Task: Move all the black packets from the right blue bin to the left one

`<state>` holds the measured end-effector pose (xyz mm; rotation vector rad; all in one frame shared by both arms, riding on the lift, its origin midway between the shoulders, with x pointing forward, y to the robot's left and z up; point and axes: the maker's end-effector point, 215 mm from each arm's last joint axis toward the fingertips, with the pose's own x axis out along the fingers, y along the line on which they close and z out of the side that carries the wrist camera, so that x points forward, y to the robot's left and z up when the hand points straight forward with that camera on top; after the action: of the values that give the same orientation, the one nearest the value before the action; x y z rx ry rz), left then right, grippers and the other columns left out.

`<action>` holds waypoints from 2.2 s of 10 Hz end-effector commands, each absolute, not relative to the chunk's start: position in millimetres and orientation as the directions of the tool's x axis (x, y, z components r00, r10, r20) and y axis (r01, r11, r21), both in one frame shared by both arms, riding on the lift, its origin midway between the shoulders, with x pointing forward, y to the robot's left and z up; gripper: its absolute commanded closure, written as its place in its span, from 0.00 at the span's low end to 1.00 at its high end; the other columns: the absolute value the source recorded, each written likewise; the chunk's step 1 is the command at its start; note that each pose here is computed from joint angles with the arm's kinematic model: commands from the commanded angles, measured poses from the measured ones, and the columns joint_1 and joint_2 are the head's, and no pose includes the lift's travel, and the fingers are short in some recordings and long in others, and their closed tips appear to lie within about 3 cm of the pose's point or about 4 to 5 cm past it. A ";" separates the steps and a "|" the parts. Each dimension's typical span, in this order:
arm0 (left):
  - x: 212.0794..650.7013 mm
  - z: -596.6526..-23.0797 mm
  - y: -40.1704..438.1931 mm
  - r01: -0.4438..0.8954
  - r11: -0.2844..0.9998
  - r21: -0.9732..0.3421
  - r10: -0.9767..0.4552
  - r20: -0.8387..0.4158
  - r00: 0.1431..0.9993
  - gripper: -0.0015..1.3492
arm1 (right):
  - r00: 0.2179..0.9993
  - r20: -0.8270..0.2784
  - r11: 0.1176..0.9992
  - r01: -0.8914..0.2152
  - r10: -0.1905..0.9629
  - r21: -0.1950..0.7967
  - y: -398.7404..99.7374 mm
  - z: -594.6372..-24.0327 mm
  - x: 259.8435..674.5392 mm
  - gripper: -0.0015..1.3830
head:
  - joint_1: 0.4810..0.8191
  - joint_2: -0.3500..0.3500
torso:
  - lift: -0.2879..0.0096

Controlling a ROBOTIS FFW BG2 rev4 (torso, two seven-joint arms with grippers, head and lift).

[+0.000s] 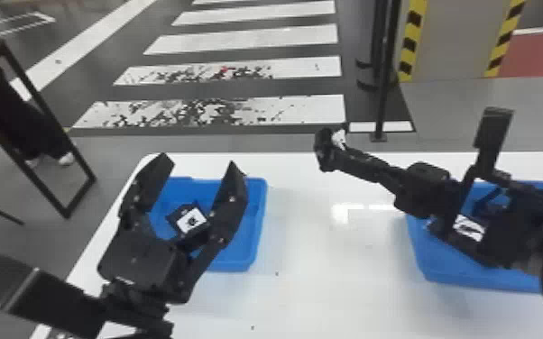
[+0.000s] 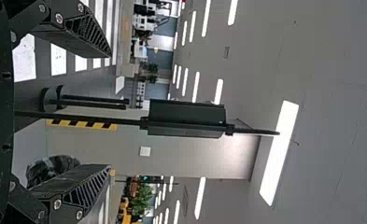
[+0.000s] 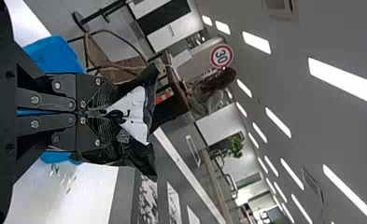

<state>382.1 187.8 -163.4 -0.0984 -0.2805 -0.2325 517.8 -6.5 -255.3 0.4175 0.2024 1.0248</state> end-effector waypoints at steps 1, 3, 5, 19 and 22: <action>385.1 -166.7 180.4 0.252 0.966 -0.051 -0.229 0.270 0.935 0.15 | 0.442 0.075 0.371 -0.823 0.894 0.431 27.6 -238.5 501.2 0.83 | 0.50 0.81 | 0.50; 388.9 -177.0 174.9 0.257 0.966 -0.030 -0.243 0.233 0.942 0.15 | 0.365 0.112 0.286 -0.856 0.924 0.430 60.6 -221.5 474.0 0.83 | 0.48 0.86 | 0.50; 389.6 -177.6 174.7 0.257 0.966 -0.028 -0.243 0.230 0.942 0.15 | 0.310 0.116 0.229 -0.865 0.944 0.445 84.4 -223.4 453.9 0.83 | 0.49 0.93 | 0.50; 393.2 -194.7 181.4 0.248 0.967 -0.057 -0.236 0.163 0.958 0.51 | 0.176 0.109 0.113 -0.893 0.978 0.436 131.0 -226.4 398.7 0.83 | 0.60 1.00 | 0.50; 389.9 -193.1 189.0 0.216 0.976 -0.027 -0.212 0.111 0.971 0.90 | 0.185 0.124 0.115 -0.895 0.975 0.430 129.6 -222.2 402.2 0.83 | 0.61 1.00 | 0.50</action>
<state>391.2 187.5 -194.5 -0.0460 -0.1103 -0.2199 400.9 130.0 -223.6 0.4589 0.2136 1.3860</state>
